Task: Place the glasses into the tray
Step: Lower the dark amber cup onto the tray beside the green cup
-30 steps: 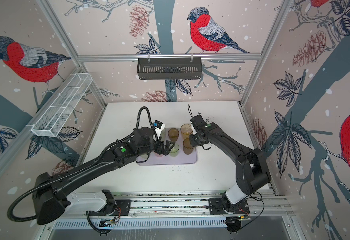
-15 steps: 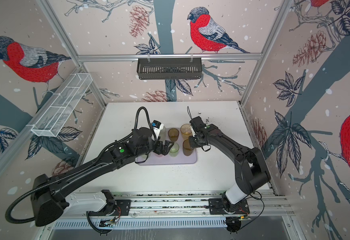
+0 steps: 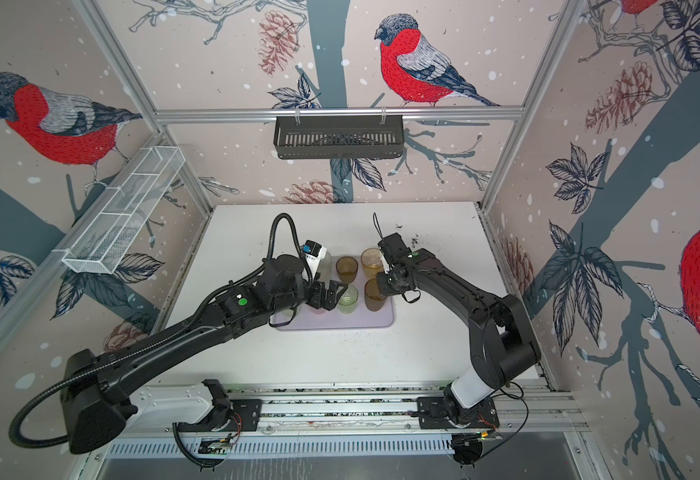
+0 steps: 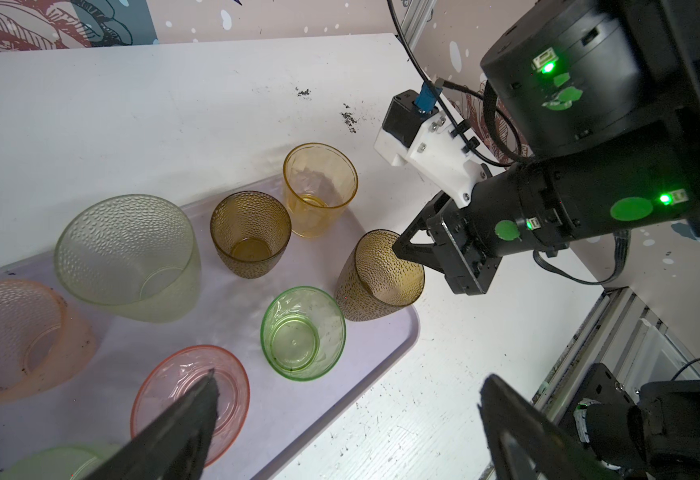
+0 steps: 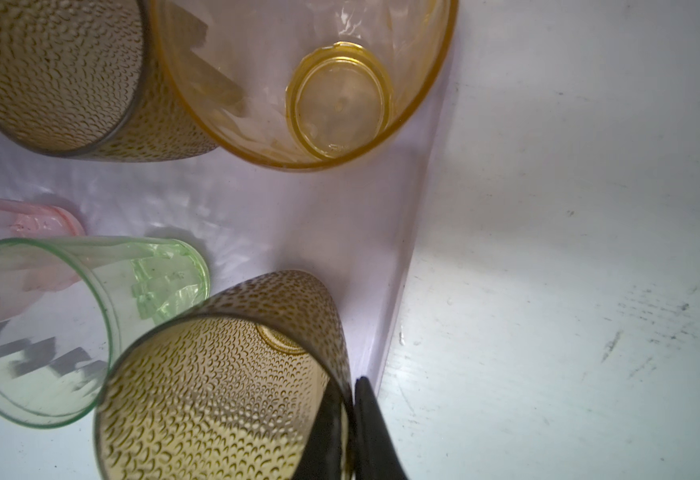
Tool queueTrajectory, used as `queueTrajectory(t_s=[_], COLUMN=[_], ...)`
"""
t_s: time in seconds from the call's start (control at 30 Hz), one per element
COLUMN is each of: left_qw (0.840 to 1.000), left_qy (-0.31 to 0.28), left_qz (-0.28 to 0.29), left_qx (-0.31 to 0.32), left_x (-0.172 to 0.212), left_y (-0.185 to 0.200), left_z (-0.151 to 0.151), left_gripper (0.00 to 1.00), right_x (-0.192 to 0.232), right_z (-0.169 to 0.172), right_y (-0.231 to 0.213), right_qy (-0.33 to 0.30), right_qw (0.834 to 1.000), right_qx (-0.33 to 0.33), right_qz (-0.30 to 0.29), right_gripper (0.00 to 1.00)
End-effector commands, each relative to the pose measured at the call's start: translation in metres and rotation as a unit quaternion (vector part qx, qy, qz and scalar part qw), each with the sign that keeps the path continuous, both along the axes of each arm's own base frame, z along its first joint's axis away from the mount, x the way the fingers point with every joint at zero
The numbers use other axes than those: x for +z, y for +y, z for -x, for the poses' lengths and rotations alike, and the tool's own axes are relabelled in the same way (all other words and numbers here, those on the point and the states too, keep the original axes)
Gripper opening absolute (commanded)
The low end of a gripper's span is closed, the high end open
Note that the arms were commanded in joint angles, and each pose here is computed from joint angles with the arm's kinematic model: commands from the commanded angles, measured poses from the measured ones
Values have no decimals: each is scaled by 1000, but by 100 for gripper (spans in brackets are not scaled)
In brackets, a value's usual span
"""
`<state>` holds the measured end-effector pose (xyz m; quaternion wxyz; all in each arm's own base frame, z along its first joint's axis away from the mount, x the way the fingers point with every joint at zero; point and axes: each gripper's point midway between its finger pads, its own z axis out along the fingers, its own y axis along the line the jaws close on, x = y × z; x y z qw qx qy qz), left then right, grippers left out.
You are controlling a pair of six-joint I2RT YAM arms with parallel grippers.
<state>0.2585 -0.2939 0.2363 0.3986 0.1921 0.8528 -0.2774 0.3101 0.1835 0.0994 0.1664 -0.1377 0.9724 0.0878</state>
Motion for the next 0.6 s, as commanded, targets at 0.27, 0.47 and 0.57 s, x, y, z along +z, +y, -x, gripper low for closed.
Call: queueTrajectory(t_s=[0.27,0.47,0.57], left_qw=[1000,1000,1000], left_qy=[-14,-15,-15], left_qz=[20,21,21], left_qx=[8,9,9], left_x=[11,12,12], left_y=[-2,-1,-1], left_z=[-5,-6,-6], left_gripper=[98,98,98], right_x=[2,2,1], right_z=[1,1,1], right_y=[2,2,2], right_qy=[-3,-3,-2], right_qw=[1000,1000,1000], right_qx=[-4,-5,-5], right_qz=[11,11,11], right_gripper=[14,16,18])
